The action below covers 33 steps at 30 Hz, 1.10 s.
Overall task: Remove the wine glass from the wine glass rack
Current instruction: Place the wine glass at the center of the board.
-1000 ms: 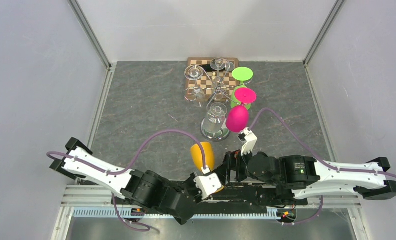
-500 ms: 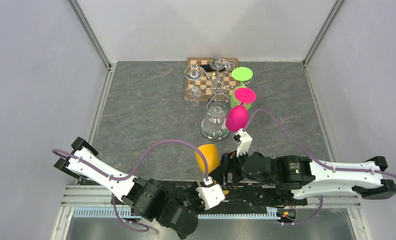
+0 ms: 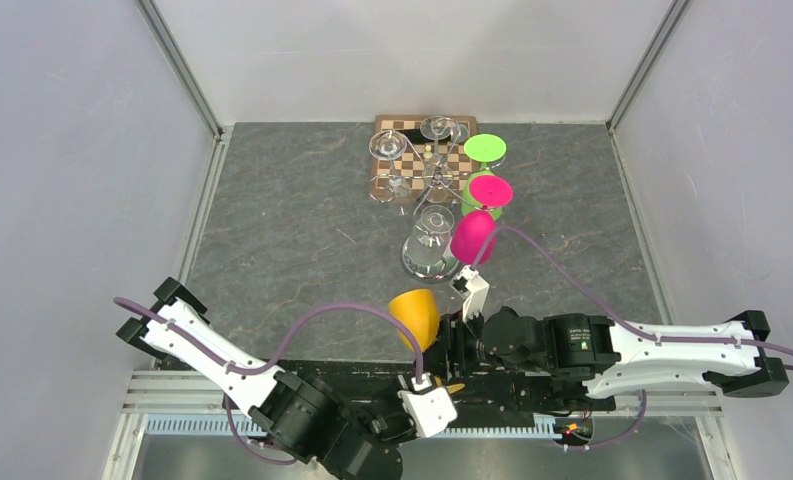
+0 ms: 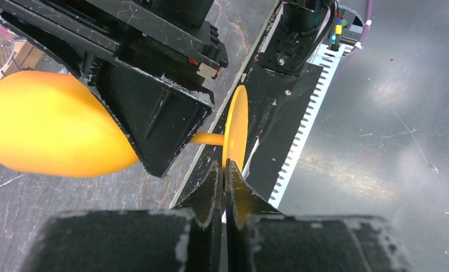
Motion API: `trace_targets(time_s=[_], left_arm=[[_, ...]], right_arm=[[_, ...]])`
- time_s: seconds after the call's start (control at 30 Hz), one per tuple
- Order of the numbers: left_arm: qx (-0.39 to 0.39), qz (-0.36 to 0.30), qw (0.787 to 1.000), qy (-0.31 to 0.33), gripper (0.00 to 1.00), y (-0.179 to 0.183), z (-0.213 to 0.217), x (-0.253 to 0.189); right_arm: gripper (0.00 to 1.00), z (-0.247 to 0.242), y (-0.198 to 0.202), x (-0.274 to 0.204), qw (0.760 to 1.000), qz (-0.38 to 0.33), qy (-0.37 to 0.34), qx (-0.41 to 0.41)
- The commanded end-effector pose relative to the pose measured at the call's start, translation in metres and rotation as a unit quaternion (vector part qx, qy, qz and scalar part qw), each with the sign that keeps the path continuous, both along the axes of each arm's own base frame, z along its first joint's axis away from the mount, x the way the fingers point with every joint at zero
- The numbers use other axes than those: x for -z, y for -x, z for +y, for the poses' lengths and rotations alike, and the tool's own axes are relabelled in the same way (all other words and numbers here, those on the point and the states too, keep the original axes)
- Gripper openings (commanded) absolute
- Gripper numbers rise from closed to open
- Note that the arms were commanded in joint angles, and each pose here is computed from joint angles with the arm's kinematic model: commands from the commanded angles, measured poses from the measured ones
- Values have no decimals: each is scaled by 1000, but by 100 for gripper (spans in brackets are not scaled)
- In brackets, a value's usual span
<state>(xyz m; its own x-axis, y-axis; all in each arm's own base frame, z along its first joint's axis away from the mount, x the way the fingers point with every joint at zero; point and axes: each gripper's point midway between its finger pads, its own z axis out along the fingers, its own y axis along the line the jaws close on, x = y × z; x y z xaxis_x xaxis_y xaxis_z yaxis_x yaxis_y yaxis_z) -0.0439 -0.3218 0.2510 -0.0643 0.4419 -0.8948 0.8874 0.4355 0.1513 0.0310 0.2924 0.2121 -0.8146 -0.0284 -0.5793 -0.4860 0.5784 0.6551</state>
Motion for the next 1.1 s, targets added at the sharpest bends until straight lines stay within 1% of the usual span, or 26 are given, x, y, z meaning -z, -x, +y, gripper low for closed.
trace_targets(time_s=[0.0, 0.17, 0.27, 0.3, 0.4, 0.47, 0.57, 0.63, 0.7, 0.77, 0.93, 1.0, 1.07], left_arm=[[-22, -9, 998, 55, 2, 3, -9, -31], [-26, -16, 998, 57, 2, 6, -7, -33], [-32, -11, 998, 57, 2, 5, -5, -32], [-33, -8, 998, 57, 2, 5, -5, -32], [-35, -1, 998, 55, 5, 5, -3, -29], [-33, 7, 998, 53, 12, 7, -2, -27], [-27, 19, 998, 49, 27, 11, -2, -22], [-23, 24, 998, 45, 40, 13, -2, -19], [-20, 31, 998, 44, 50, 14, -1, -17], [-20, 38, 998, 45, 58, 15, 0, -15], [-20, 53, 997, 50, 71, 14, 4, -12], [-22, 59, 996, 57, 74, 13, 6, -13], [-22, 70, 995, 67, 77, 11, 9, -13]], right_arm=[[43, 6, 5, -2, 1000, 5, -15, -12], [22, 5, 5, 0, 1000, 8, -19, -11], [2, 5, 6, -2, 1000, 7, -22, -12], [0, 5, 5, -1, 1000, 7, -21, -11], [0, 5, 5, -3, 1000, 4, -24, -12], [0, 5, 5, -4, 1000, 2, -26, -12], [0, 5, 4, -6, 1000, -2, -27, -14], [0, 4, 3, -6, 1000, -7, -27, -12], [0, 3, 1, -5, 1000, -12, -22, -11], [0, 1, 0, -4, 1000, -18, -18, -11], [0, -6, -5, -2, 999, -42, -5, -9], [0, -11, -8, 2, 998, -57, 8, -10], [0, -18, -14, 9, 996, -78, 37, -10]])
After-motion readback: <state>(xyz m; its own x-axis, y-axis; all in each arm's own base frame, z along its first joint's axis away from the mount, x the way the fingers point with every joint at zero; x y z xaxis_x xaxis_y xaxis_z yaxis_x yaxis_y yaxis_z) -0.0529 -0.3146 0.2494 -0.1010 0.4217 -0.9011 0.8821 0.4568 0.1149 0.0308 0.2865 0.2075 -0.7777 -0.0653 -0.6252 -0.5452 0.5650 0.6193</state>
